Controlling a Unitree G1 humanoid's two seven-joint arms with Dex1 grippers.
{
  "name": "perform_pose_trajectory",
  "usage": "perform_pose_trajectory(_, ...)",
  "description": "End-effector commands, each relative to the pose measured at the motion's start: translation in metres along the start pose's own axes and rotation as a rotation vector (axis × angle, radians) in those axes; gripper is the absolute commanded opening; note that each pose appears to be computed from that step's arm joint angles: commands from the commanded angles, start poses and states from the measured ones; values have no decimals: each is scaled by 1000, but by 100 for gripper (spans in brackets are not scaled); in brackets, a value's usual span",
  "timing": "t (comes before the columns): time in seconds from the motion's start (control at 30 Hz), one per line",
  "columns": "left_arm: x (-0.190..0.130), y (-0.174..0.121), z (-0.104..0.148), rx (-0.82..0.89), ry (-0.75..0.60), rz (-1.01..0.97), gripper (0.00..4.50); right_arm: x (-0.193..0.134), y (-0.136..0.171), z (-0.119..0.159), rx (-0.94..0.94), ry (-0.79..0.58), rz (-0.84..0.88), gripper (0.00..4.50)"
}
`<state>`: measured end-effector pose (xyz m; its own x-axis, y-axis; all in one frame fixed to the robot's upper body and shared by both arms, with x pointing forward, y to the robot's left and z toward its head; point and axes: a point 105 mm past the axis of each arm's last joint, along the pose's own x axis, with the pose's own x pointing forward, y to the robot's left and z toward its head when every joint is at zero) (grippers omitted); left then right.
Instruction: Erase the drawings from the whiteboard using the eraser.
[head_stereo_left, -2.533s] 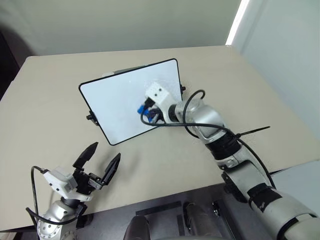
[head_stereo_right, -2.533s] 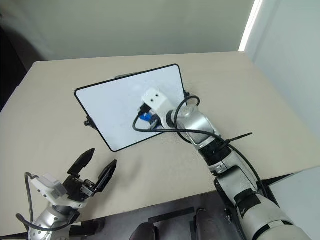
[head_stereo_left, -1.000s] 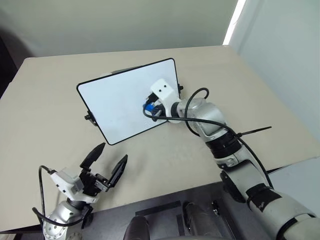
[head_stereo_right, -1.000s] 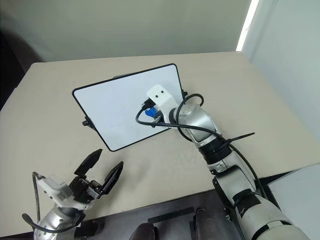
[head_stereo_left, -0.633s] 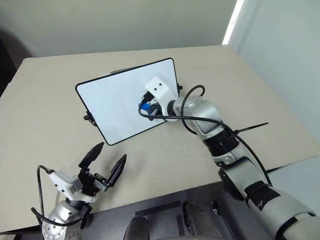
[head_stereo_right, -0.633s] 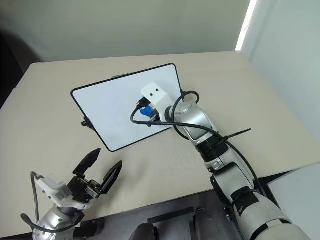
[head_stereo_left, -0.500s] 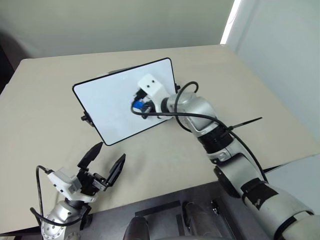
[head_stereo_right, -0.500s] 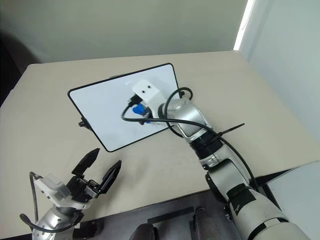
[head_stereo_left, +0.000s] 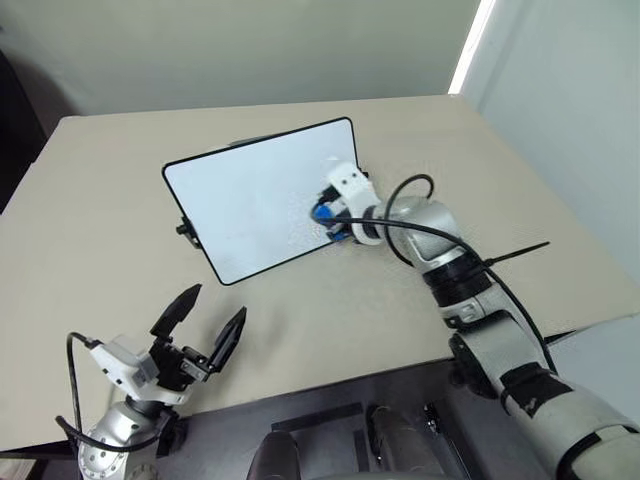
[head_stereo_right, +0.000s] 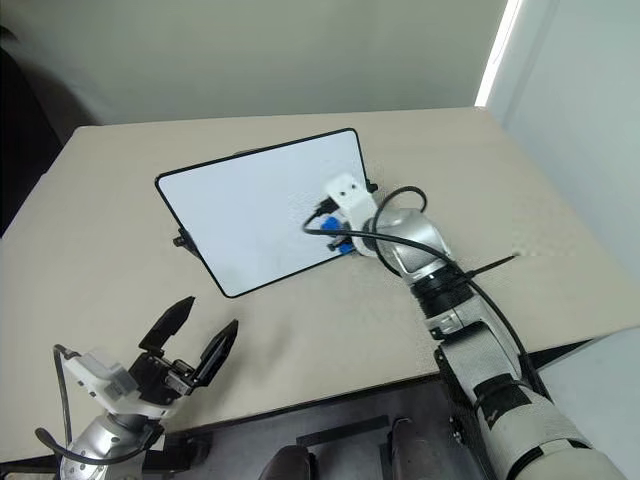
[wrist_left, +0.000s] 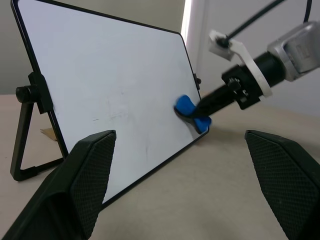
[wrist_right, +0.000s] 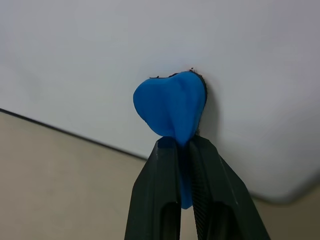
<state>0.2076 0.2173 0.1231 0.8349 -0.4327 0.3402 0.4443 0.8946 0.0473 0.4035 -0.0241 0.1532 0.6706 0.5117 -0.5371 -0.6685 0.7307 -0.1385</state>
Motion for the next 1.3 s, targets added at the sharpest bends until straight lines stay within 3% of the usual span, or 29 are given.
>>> perform_pose_trajectory(0.03,3,-6,7,10,-28,-27,450,-12,-25,-2,22,-9,-103,18)
perform_pose_trajectory(0.17,4,-10,8,6,-31,-37,450,-19,-31,-2,49,-41,-119,18)
perform_pose_trajectory(0.37,5,-17,8,-2,-34,-54,450,-24,-14,11,17,-87,-73,18)
perform_pose_trajectory(0.53,5,-20,9,-2,-35,-56,450,-52,-16,7,37,-128,-83,18)
perform_pose_trajectory(0.83,3,-19,8,-4,-29,-54,450,-120,-41,-47,214,-99,-206,18)
perform_pose_trajectory(1.03,4,-22,7,-12,-28,-66,450,-125,-37,-98,305,-2,-222,18)
perform_pose_trajectory(1.07,5,-23,7,-13,-28,-70,450,-123,-38,-103,313,9,-225,73)
perform_pose_trajectory(1.3,7,-30,6,-17,-31,-83,450,-128,-47,-108,316,-13,-271,293)
